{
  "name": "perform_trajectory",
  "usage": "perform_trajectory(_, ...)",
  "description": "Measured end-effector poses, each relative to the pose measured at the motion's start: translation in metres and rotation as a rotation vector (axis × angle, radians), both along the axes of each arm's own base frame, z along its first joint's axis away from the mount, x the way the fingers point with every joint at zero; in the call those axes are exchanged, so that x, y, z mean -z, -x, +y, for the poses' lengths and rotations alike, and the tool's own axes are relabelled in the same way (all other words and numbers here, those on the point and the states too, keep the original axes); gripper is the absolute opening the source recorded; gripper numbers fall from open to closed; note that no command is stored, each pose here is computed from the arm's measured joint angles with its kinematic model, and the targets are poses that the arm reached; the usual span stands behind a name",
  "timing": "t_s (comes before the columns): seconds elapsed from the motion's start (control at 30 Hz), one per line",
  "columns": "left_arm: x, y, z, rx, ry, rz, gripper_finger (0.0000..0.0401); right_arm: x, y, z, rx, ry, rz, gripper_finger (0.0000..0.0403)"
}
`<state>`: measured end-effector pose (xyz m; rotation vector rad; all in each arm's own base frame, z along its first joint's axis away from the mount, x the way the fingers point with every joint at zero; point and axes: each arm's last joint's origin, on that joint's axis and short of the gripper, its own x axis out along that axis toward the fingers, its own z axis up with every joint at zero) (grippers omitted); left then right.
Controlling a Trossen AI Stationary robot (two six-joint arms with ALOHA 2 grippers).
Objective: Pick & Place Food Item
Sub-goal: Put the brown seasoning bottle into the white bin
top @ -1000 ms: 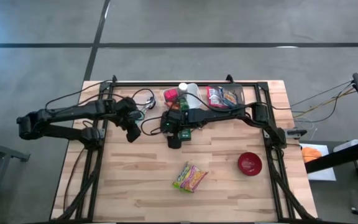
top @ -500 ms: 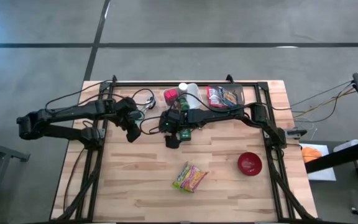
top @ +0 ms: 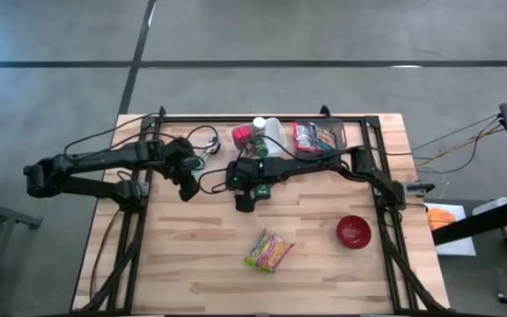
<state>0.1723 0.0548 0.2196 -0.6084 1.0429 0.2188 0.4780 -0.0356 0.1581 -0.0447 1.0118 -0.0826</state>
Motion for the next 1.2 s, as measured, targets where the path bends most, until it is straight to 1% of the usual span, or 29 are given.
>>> perform_trajectory(0.13,0.0,0.0,0.0,0.001,0.001,0.0,0.0035,-0.001,0.0,0.0,0.0,0.0,-0.003,0.029)
perform_trajectory(0.2,0.0,0.0,0.0,0.001,0.001,-0.001,0.0035,-0.001,0.0,0.0,0.001,0.0,-0.002,0.0279)
perform_trajectory(0.47,0.0,0.0,0.0,0.001,0.001,0.0,0.0035,-0.001,0.0,0.0,0.0,0.0,-0.004,0.0174)
perform_trajectory(0.63,0.0,0.0,0.0,0.002,0.001,0.0,0.0035,-0.002,0.0,0.0,0.012,-0.008,-0.005,0.017)
perform_trajectory(0.83,0.0,0.0,0.0,0.004,0.0,0.002,0.0035,-0.006,0.002,0.0,0.062,-0.044,0.004,0.017)
perform_trajectory(0.93,0.0,0.001,0.0,0.004,0.002,0.007,0.0035,-0.023,0.004,0.0,0.075,-0.065,-0.01,0.017)
perform_trajectory(1.03,0.0,0.001,0.0,0.004,0.003,0.01,0.0035,-0.05,0.008,-0.001,0.101,-0.091,-0.068,0.017)
perform_trajectory(1.2,0.0,0.001,0.0,0.004,0.003,0.009,0.0035,-0.091,0.022,-0.015,0.196,-0.135,-0.147,0.017)
